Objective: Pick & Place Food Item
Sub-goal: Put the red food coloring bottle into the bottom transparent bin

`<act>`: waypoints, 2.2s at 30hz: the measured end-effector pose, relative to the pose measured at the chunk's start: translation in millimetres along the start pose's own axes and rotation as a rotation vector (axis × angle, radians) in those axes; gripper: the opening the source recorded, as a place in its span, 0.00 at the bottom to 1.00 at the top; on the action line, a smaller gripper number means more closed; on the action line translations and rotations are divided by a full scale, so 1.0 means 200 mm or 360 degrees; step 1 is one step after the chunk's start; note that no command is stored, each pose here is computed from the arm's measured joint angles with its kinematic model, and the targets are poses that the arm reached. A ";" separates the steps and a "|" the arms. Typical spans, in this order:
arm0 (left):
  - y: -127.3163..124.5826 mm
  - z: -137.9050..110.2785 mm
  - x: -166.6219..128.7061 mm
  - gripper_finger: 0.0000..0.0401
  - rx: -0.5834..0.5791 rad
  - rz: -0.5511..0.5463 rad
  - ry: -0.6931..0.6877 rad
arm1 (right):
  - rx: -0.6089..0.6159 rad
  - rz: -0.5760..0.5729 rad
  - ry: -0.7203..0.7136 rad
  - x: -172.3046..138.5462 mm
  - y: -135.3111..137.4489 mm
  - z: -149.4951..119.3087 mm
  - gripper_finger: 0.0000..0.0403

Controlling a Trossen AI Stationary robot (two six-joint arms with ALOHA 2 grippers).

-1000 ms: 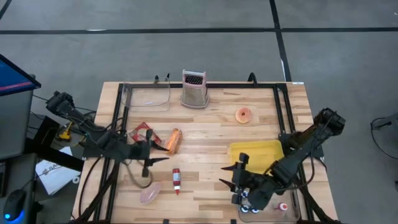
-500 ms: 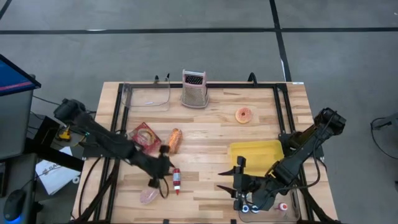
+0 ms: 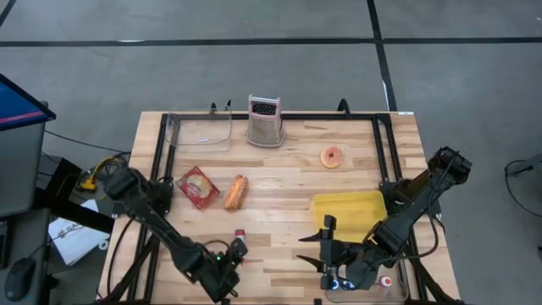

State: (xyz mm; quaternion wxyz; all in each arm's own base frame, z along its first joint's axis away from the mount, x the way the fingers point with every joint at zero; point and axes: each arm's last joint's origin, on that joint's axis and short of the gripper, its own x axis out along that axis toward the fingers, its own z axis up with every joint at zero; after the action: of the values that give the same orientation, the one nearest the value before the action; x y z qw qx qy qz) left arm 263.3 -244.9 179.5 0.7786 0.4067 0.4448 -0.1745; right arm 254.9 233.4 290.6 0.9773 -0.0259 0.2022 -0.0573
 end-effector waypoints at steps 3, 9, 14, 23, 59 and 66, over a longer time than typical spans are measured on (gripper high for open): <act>-0.03 0.00 0.06 0.42 0.0078 -0.0018 0.0119 | -0.0001 0.0006 -0.0001 -0.01 0.00 0.00 0.46; -0.05 0.00 0.12 0.46 0.0101 -0.0015 0.0142 | 0.0002 0.0018 -0.0003 -0.02 0.02 -0.01 0.46; -0.06 0.01 0.13 0.45 0.0126 -0.0045 0.0130 | 0.0003 0.0018 -0.0001 -0.02 0.02 -0.01 0.46; -0.04 -0.03 0.21 0.41 0.0066 -0.0061 0.0044 | -0.0001 0.0025 -0.0003 -0.03 0.02 -0.01 0.46; 0.39 -0.13 0.06 0.01 -0.0619 0.0467 -0.0889 | -0.0010 0.0058 -0.0033 -0.10 0.08 -0.04 0.46; 0.47 -0.20 0.15 0.21 -0.0700 0.0283 -0.0809 | -0.0006 0.0006 -0.0055 -0.12 0.09 -0.04 0.46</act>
State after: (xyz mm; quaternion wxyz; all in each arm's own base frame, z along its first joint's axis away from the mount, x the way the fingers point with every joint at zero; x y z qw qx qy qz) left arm 318.3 -153.3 188.8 0.9457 0.2099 0.2265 -0.1016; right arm 232.0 253.2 290.8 0.9807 -0.0284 0.1856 -0.0547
